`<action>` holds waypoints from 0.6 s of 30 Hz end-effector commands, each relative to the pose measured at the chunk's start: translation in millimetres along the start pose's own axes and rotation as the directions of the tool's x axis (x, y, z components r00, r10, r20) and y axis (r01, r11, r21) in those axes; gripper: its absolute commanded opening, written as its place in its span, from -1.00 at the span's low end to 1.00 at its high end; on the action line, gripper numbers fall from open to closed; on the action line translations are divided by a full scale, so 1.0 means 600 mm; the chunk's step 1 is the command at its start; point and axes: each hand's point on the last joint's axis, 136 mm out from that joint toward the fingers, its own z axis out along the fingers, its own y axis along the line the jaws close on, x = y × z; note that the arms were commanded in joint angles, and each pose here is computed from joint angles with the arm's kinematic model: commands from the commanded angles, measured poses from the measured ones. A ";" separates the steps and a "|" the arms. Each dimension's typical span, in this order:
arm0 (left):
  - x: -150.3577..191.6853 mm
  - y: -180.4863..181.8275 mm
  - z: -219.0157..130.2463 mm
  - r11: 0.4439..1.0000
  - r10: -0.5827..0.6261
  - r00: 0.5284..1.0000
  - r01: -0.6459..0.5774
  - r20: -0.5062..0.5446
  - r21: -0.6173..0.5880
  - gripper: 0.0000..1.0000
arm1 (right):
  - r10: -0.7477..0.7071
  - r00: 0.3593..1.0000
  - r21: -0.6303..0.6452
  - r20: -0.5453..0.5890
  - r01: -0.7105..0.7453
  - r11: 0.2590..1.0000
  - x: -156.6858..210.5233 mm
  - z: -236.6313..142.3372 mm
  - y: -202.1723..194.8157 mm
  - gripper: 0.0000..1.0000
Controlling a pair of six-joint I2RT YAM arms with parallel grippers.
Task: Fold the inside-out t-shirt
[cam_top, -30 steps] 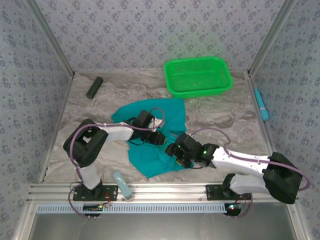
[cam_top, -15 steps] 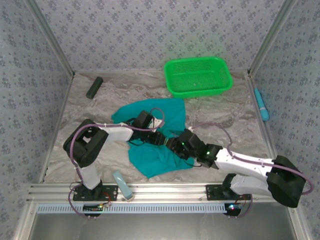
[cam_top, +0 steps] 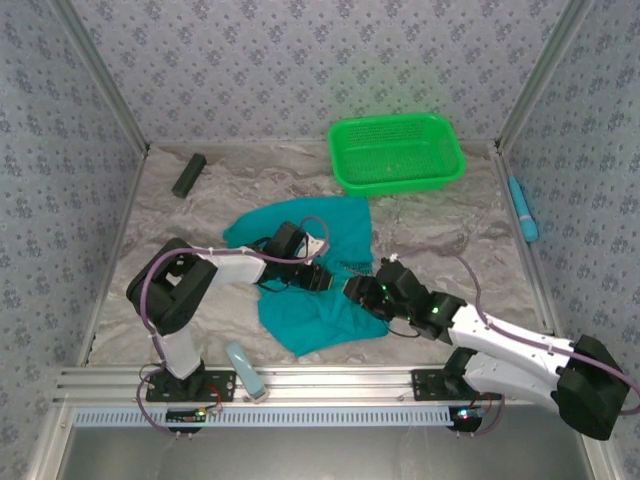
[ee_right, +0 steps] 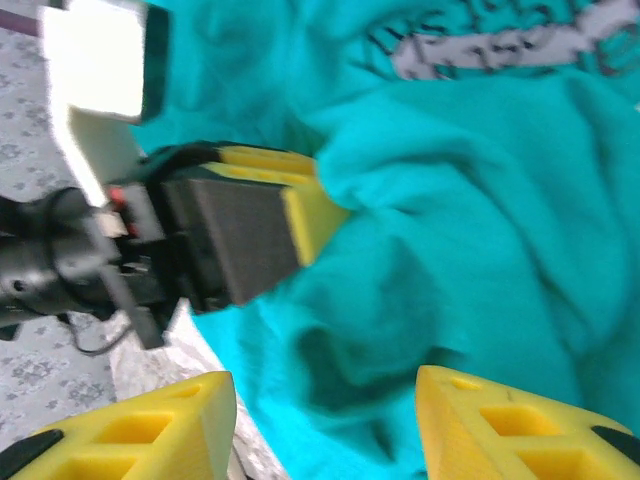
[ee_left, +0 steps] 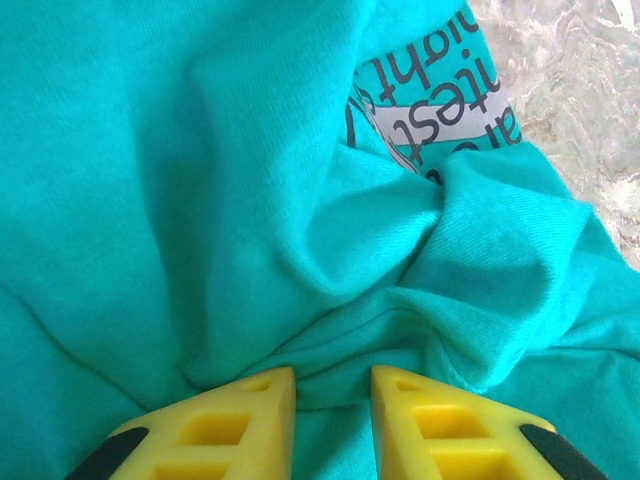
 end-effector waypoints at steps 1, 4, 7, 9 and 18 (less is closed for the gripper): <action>0.026 0.011 0.003 1.000 -0.018 0.999 0.018 -0.046 -0.006 -0.48 | 0.077 0.997 0.059 -0.025 -0.076 0.995 0.019 0.001 -0.035 0.09; 0.023 0.009 0.003 1.000 -0.018 0.999 0.017 -0.045 -0.002 -0.48 | 0.089 0.996 0.056 -0.029 -0.087 0.995 0.029 -0.003 -0.017 0.24; 0.020 0.009 0.003 1.000 -0.014 0.999 0.014 -0.042 -0.003 -0.47 | 0.103 0.995 0.098 -0.004 -0.103 0.990 0.029 -0.001 -0.022 0.35; 0.020 0.009 0.004 1.000 -0.016 0.999 0.016 -0.042 -0.004 -0.48 | 0.148 0.989 0.077 0.018 -0.149 0.986 0.025 0.011 -0.022 0.38; 0.021 0.009 0.002 1.000 -0.014 0.999 0.014 -0.041 -0.004 -0.48 | 0.225 0.957 0.077 0.184 -0.242 0.967 -0.037 0.023 -0.039 0.41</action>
